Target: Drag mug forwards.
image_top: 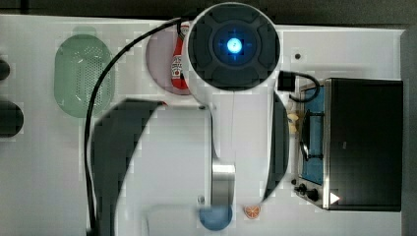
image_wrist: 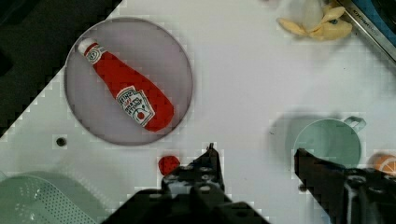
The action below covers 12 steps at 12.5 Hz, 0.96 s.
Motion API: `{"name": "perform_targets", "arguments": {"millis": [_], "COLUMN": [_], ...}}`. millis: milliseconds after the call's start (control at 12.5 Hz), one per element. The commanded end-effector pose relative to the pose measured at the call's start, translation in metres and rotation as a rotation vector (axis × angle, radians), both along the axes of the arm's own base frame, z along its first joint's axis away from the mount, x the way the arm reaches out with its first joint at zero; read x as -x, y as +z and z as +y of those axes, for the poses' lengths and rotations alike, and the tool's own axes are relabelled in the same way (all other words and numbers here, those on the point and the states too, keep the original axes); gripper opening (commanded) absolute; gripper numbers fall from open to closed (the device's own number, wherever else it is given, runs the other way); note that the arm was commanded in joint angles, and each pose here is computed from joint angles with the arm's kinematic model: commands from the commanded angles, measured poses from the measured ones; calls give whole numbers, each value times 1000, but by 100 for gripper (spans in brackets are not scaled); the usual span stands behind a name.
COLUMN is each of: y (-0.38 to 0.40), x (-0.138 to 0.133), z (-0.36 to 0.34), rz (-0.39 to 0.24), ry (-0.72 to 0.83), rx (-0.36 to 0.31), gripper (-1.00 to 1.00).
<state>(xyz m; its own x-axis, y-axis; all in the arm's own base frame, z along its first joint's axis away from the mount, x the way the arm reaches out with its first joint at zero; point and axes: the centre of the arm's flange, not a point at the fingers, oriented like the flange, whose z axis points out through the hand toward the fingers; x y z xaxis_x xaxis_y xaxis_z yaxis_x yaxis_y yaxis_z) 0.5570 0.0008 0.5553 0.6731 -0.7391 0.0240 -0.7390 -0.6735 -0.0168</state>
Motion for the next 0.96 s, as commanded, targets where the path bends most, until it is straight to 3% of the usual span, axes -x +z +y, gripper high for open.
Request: {"name": "perform_targets", "arguments": {"millis": [80,240,800,960], "y": [32,26,-78,-117], "x": [102,102,92,82], "z": [-24,-25,-55,-65], "rz": [31,44,226,245], "ry": [-68,-72,-233,-262], "rx": [-20,-21,-32,-31], "gripper": [59,99,100,100]}}
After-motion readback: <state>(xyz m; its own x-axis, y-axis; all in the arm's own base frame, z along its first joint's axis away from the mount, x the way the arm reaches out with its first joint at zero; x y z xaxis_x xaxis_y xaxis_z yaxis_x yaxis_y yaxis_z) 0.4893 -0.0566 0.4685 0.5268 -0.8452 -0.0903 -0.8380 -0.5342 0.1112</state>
